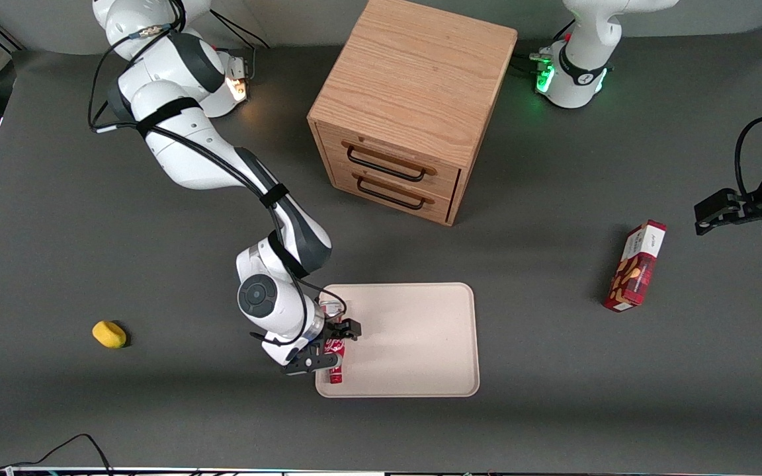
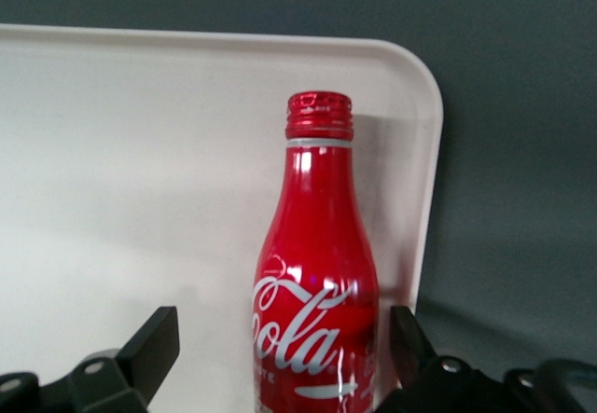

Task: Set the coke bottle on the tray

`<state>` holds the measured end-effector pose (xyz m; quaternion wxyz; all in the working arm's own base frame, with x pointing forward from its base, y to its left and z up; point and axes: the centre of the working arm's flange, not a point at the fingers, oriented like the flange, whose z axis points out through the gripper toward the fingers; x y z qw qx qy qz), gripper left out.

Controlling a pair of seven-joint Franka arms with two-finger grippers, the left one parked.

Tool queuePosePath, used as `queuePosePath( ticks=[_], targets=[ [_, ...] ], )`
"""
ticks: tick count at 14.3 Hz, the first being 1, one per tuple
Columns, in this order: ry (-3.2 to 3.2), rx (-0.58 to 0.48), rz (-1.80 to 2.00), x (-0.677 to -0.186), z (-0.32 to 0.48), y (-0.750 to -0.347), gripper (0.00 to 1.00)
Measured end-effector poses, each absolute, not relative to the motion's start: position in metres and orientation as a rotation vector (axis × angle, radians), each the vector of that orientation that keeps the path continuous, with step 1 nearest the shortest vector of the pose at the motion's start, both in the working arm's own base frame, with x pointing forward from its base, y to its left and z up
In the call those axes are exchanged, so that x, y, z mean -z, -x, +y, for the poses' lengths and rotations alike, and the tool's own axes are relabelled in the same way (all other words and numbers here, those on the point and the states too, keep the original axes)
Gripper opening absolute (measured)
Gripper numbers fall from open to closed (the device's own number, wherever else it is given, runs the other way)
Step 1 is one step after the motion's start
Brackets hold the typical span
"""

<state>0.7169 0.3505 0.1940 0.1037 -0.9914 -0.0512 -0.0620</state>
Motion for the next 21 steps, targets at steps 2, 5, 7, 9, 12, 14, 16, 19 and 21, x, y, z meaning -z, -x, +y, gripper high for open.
queuePosePath(
  ticks=[2,5,7,9,12,14,16,19,21],
  targets=[
    [2.921,0.219,-0.152,-0.209,0.347,-0.723,1.00],
    [2.920,0.264,-0.230,-0.249,0.340,-0.728,1.00],
    [2.933,0.272,-0.229,-0.284,0.322,-0.733,1.00],
    [2.954,0.270,-0.191,-0.325,0.292,-0.733,1.00],
    [2.988,0.279,-0.128,-0.385,0.241,-0.719,1.00],
    [3.020,0.261,-0.081,-0.410,0.205,-0.698,1.00],
    [3.054,0.232,-0.031,-0.429,0.172,-0.673,1.00],
    [3.117,0.116,0.052,-0.477,0.124,-0.631,1.00],
    [3.141,0.090,0.104,-0.517,0.101,-0.607,1.00]
  ],
)
